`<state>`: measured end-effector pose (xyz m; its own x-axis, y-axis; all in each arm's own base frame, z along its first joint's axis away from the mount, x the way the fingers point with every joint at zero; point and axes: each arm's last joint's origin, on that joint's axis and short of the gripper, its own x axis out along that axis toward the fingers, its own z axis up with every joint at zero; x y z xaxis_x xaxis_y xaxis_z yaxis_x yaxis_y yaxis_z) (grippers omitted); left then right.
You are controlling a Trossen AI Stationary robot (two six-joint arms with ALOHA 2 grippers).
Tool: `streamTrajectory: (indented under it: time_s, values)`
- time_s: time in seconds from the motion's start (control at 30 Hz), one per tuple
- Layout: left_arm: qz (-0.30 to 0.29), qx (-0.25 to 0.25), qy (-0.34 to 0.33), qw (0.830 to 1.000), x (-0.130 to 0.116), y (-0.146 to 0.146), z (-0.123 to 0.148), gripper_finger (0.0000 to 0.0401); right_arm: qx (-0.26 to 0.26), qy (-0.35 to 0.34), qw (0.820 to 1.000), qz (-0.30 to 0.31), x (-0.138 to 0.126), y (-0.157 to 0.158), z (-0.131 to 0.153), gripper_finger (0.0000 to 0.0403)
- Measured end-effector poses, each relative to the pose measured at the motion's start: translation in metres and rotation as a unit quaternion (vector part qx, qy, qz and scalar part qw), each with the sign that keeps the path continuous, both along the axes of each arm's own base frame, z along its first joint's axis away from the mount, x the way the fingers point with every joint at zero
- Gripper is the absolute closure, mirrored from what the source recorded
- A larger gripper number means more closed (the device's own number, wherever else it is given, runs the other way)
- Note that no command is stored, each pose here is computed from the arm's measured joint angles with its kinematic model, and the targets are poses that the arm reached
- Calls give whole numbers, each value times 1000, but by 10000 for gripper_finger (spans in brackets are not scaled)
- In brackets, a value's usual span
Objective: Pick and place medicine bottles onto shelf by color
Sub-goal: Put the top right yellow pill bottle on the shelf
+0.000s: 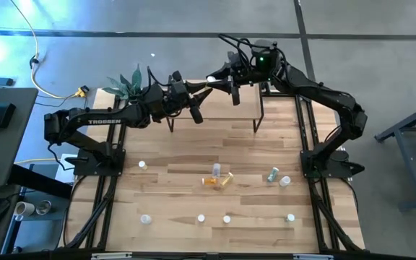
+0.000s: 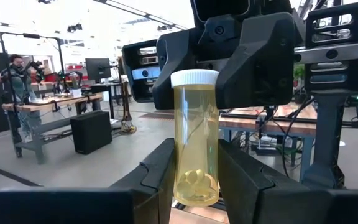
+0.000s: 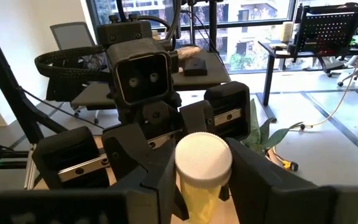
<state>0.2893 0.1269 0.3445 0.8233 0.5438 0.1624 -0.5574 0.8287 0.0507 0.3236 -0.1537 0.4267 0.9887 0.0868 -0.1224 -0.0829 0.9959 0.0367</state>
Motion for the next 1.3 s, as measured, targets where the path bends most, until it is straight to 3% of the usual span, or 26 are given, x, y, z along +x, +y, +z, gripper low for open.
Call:
streamTrajectory:
  time_s: [0.33, 0.6, 0.77, 1.3]
  values:
    - [10, -16, 34, 999, 0, 1, -7, 256, 4, 7, 1000, -3, -1, -1, -1, 294]
    - [64, -30, 54, 996, -7, 2, -6, 208, 6, 18, 999, -40, -6, -12, -3, 294]
    - [80, -32, 57, 995, -16, 0, 0, 202, 3, 20, 996, -86, -13, -26, -3, 294]
    - [101, -30, 40, 994, -42, -10, 22, 201, -6, 4, 989, -150, -37, -63, 0, 295]
